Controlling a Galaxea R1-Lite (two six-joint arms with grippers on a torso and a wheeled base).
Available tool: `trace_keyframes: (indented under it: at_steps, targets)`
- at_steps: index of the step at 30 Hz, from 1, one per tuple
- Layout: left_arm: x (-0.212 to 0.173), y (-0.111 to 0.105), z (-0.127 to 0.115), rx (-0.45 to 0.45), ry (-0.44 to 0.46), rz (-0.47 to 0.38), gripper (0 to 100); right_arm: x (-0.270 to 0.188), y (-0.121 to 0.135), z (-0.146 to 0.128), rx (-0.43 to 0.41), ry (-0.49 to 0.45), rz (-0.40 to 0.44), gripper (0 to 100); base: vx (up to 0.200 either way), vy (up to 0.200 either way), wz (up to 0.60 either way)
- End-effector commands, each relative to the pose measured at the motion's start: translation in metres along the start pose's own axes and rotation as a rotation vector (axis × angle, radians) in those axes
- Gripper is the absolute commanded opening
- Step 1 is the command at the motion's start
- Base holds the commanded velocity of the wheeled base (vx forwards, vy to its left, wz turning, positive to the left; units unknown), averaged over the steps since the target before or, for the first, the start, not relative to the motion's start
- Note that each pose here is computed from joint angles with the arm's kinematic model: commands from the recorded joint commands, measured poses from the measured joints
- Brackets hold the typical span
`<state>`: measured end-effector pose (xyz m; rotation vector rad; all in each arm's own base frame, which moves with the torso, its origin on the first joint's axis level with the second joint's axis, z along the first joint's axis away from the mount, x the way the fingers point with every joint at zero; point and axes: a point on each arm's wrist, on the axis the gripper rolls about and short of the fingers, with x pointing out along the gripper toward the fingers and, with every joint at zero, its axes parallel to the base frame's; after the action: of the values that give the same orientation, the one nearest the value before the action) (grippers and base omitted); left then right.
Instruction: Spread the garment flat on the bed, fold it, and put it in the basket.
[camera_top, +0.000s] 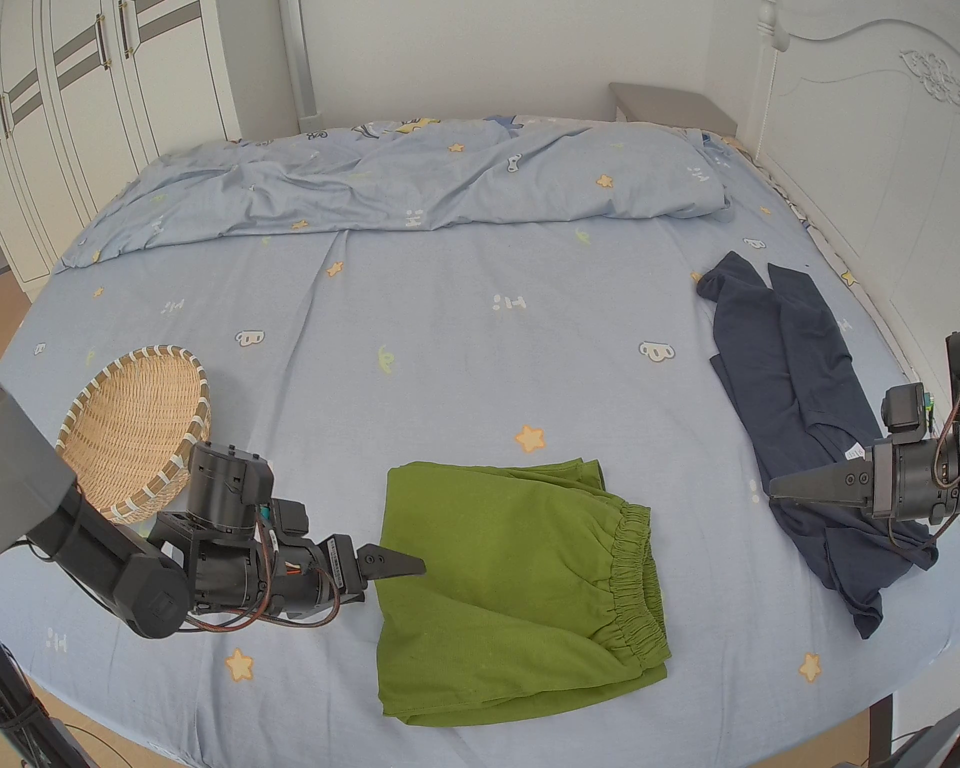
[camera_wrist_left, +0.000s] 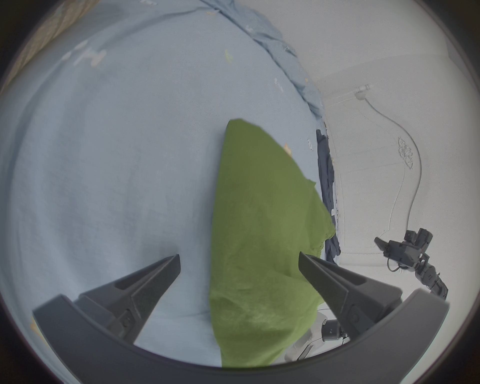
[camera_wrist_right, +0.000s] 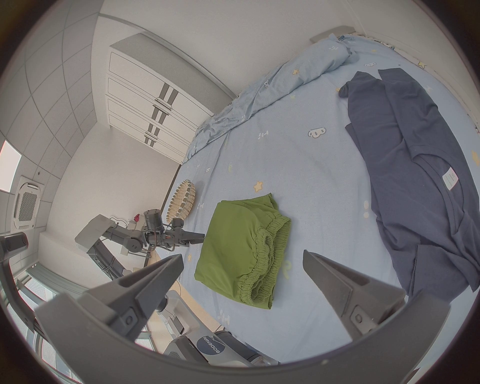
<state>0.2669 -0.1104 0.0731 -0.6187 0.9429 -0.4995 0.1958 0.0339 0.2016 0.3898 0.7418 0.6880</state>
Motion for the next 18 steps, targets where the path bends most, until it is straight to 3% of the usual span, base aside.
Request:
trace_keyframes:
  at_steps: [1, 9, 18]
  targets:
    - [0.022, 0.012, -0.013, -0.017, 0.072, 0.029, 100, -0.002, 0.002, 0.000, -0.006, -0.008, 0.002, 100, 0.000, 0.000, 0.00]
    - [0.026, 0.001, -0.016, 0.011, 0.063, -0.050, 100, -0.002, 0.002, 0.000, -0.006, -0.008, 0.002, 100, 0.000, 0.000, 0.00]
    - [0.028, -0.010, -0.025, 0.016, 0.109, -0.229, 100, -0.002, 0.001, 0.000, -0.004, -0.005, 0.003, 100, 0.000, 0.000, 0.00]
